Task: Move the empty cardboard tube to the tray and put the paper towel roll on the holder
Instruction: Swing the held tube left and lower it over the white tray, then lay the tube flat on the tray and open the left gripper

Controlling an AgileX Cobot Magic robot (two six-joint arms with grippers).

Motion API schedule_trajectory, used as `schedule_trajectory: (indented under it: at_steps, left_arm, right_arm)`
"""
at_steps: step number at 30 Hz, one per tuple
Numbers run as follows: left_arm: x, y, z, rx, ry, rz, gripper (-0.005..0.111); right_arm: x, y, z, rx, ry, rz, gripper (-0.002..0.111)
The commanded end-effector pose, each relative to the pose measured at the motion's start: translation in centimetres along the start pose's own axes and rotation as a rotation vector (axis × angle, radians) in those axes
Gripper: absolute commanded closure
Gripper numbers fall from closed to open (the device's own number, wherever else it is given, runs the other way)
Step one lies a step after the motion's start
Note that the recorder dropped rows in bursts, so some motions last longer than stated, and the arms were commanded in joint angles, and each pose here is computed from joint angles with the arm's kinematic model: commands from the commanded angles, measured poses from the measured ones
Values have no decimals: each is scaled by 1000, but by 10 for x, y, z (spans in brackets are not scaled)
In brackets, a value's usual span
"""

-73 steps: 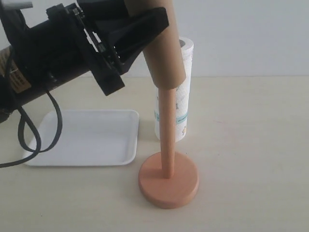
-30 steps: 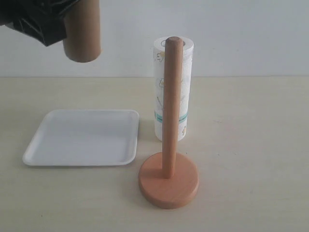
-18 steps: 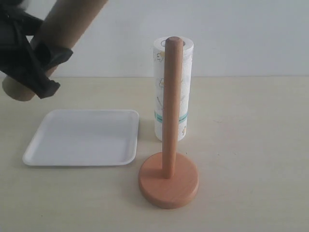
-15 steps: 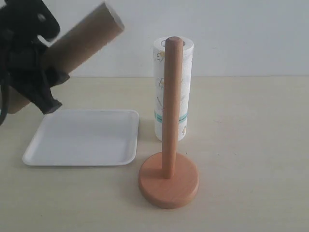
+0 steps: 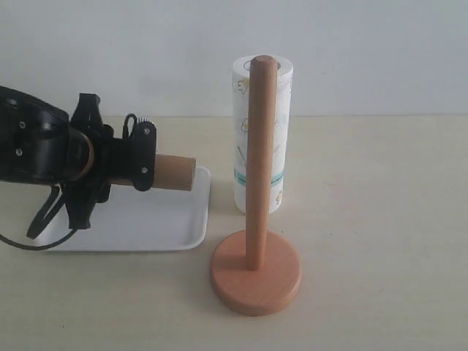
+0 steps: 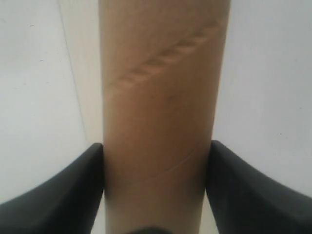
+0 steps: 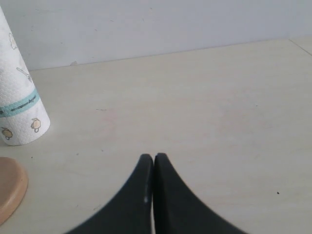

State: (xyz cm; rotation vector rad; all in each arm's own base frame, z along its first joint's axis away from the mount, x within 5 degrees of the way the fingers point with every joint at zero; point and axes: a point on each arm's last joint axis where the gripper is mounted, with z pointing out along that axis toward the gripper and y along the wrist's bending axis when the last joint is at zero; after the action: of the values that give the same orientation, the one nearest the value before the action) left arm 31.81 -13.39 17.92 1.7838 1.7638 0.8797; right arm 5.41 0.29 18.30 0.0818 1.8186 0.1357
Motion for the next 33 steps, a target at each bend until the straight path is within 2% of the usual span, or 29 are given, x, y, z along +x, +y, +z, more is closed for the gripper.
schedule_trajectory:
  at_steps: [1, 8, 16, 24, 33]
  left_arm:
    - [-5, -2, 15, -40, -9, 9, 103]
    - [-7, -10, 30, 23, -120, -79, 103]
    - [13, -11, 46, 43, -82, -92, 103]
    - [10, -10, 48, 41, -127, -102, 103]
    - [6, -23, 61, 82, -124, -128, 103]
  right_arm:
    - [-1, 0, 0, 5, -13, -4, 108]
    - [-1, 0, 0, 5, -13, -4, 108]
    - [-1, 0, 0, 5, -13, -4, 108]
    - [-1, 0, 0, 5, -13, -4, 108]
    - [-1, 0, 0, 5, -13, -4, 108]
